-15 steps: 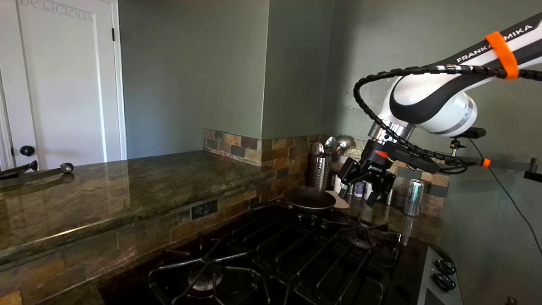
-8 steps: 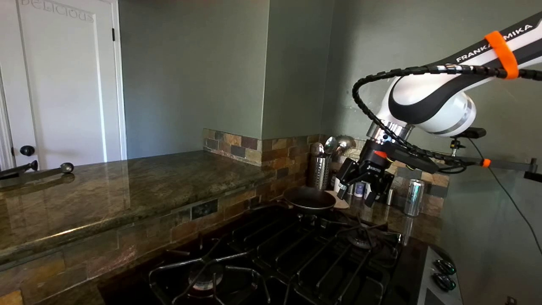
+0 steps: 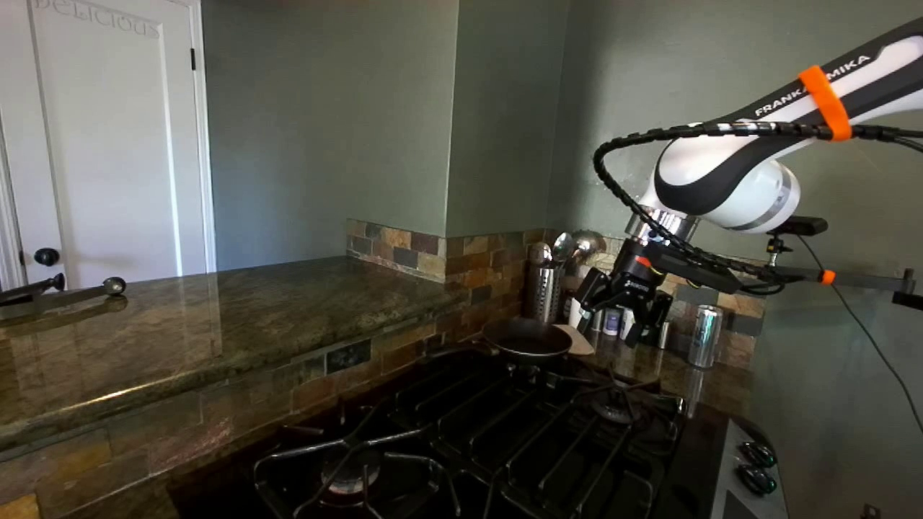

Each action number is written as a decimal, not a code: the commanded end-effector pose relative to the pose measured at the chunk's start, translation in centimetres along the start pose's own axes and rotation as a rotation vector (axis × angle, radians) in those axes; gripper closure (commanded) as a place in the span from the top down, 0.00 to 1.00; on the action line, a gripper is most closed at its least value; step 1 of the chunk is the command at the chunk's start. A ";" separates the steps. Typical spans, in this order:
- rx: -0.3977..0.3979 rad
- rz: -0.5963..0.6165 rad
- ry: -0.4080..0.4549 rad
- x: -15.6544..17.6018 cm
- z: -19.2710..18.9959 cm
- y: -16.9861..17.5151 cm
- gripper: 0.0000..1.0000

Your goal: Move the black pan forwards.

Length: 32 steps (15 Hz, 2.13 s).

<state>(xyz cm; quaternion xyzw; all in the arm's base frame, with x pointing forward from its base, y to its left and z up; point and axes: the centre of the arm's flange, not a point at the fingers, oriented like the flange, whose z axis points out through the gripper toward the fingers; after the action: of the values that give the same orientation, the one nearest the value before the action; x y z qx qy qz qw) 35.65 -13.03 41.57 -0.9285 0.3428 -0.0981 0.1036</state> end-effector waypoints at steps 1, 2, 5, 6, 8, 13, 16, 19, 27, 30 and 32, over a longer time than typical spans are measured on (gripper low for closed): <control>-0.071 0.080 0.036 5.7 1.7 1.8 1.00; -0.076 0.091 0.052 6.7 1.8 2.3 1.00; -0.077 0.049 0.065 9.7 3.1 3.2 1.00; -0.083 0.033 0.071 10.6 3.6 3.3 1.00; -0.095 -0.002 0.065 12.0 4.3 3.7 1.00; -0.122 -0.048 0.054 15.1 6.0 4.6 1.00; -0.122 -0.060 0.049 16.5 7.1 4.4 1.00; -0.156 -0.040 0.041 17.5 8.4 4.1 1.00; -0.171 0.001 0.015 19.0 11.3 4.5 1.00; -0.173 0.009 0.012 19.3 11.7 4.5 0.68; -0.175 0.013 0.012 19.5 11.8 4.5 0.51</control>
<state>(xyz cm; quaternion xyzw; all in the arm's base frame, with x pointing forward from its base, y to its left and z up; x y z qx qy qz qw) 49.50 -27.28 31.86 -0.9364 0.3437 -0.0680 0.0198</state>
